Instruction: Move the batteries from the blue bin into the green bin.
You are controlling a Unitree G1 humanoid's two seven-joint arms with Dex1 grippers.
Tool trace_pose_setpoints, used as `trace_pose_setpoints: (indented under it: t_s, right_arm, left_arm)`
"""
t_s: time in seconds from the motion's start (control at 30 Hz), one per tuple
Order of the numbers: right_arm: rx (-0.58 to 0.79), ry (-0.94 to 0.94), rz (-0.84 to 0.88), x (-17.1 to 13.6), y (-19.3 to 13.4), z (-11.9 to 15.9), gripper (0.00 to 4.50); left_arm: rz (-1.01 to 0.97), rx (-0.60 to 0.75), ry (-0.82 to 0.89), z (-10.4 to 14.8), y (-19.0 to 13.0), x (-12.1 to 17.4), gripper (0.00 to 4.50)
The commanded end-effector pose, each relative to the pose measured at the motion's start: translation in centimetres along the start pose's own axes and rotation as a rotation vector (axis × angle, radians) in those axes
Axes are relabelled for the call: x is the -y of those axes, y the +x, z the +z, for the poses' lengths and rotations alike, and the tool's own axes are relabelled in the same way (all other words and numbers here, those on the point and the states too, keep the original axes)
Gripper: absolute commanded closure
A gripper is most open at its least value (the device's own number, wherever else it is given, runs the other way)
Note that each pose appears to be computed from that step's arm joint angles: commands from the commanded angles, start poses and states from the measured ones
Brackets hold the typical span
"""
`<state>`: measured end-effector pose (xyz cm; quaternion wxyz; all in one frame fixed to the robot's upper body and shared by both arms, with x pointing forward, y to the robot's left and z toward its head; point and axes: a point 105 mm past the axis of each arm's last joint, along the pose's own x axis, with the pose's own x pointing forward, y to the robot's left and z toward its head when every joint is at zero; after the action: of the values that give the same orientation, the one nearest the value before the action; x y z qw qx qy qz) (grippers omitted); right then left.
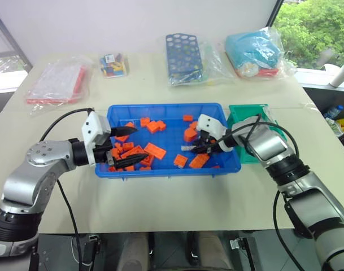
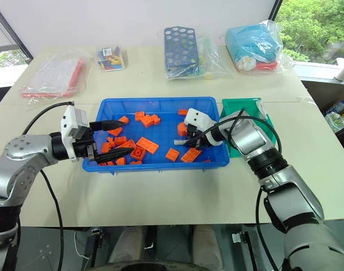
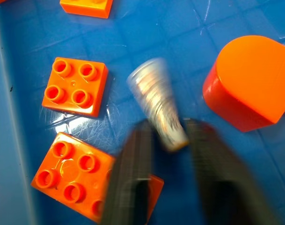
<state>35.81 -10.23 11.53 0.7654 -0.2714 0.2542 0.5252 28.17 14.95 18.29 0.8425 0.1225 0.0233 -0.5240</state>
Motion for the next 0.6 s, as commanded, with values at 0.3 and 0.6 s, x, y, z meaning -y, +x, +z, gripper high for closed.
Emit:
trace_pose_setpoints:
  t_s: [0.3, 0.6]
  right_arm:
    - [0.206, 0.048, -0.139, 1.5, -5.0, 5.3, 4.46]
    - [0.198, 0.222, -0.508, 4.7, -16.4, 1.3, 4.46]
  left_arm:
    - [-0.006, 0.024, 0.047, 1.0, -0.2, -0.2, 0.0]
    - [-0.006, 0.023, 0.049, 0.9, -0.8, -0.9, 0.0]
